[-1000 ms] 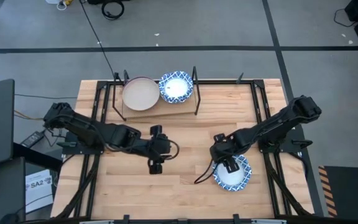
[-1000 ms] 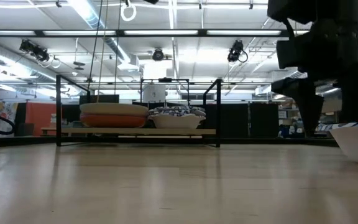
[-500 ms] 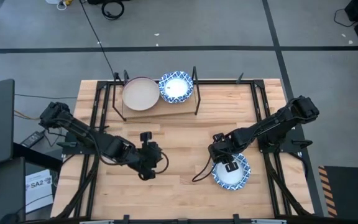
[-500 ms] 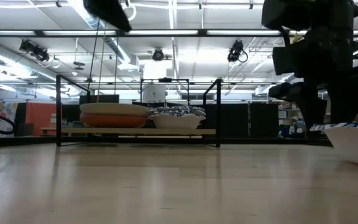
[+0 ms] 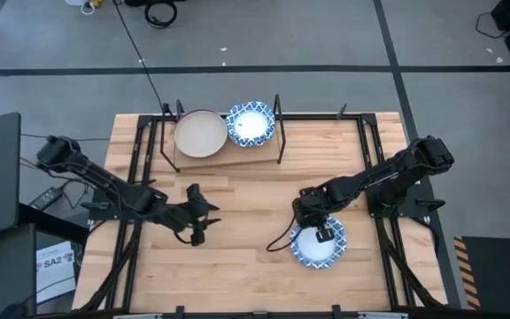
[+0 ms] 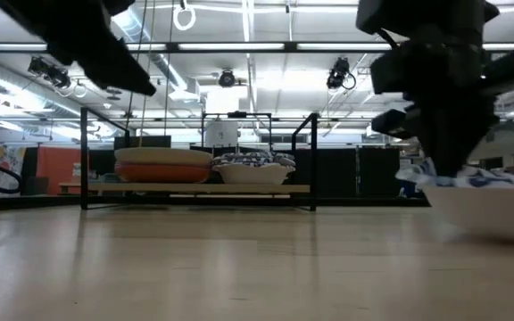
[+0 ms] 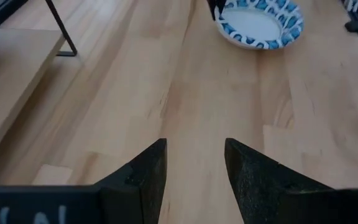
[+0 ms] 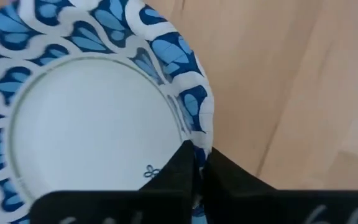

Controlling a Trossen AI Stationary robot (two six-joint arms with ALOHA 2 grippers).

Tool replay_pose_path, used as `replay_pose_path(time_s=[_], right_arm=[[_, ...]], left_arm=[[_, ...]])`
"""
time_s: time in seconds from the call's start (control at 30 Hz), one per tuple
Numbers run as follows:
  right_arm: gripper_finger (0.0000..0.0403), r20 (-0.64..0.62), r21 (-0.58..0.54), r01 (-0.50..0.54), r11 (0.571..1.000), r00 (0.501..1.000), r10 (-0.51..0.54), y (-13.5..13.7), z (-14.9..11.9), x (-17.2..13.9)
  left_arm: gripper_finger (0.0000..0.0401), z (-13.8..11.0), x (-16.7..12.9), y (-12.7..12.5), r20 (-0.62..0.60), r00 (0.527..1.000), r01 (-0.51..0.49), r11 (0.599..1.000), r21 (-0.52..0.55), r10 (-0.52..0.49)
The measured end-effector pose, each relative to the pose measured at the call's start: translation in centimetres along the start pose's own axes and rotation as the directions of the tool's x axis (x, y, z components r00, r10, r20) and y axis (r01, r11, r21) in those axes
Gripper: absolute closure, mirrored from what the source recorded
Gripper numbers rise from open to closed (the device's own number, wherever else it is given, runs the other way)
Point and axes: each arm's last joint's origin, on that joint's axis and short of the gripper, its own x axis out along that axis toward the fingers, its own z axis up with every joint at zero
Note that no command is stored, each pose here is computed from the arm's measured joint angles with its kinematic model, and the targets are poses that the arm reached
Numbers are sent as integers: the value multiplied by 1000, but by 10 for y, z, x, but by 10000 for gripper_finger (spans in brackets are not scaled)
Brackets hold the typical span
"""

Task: Place and stack plates onto a shelf
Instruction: Stack the white bowl on top of the white bowl on the shelf

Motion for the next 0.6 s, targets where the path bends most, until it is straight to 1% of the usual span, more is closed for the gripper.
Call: replay_pose_path(time_s=[0.1, 0.2, 0.3, 0.43, 0.6], right_arm=[[395, 29, 14, 7, 1000, 1000, -7, -4, 7, -6], [395, 60, 31, 13, 999, 998, -14, -9, 15, -13], [393, 104, 49, 4, 999, 995, -9, -15, 24, -23], [393, 175, 75, -10, 997, 985, -4, -25, 39, -40], [393, 289, 122, 7, 993, 956, -42, -43, 60, -70]], left_arm=[[232, -15, 0, 7, 33, 999, 14, 1000, -22, -13], [232, -26, 2, 10, 76, 997, 34, 999, -38, -31], [232, -36, 5, 13, 116, 992, 48, 998, -27, -45], [232, -44, 7, 17, 188, 980, 66, 998, -23, -60], [232, -50, 7, 23, 280, 957, 76, 997, -4, -72]])
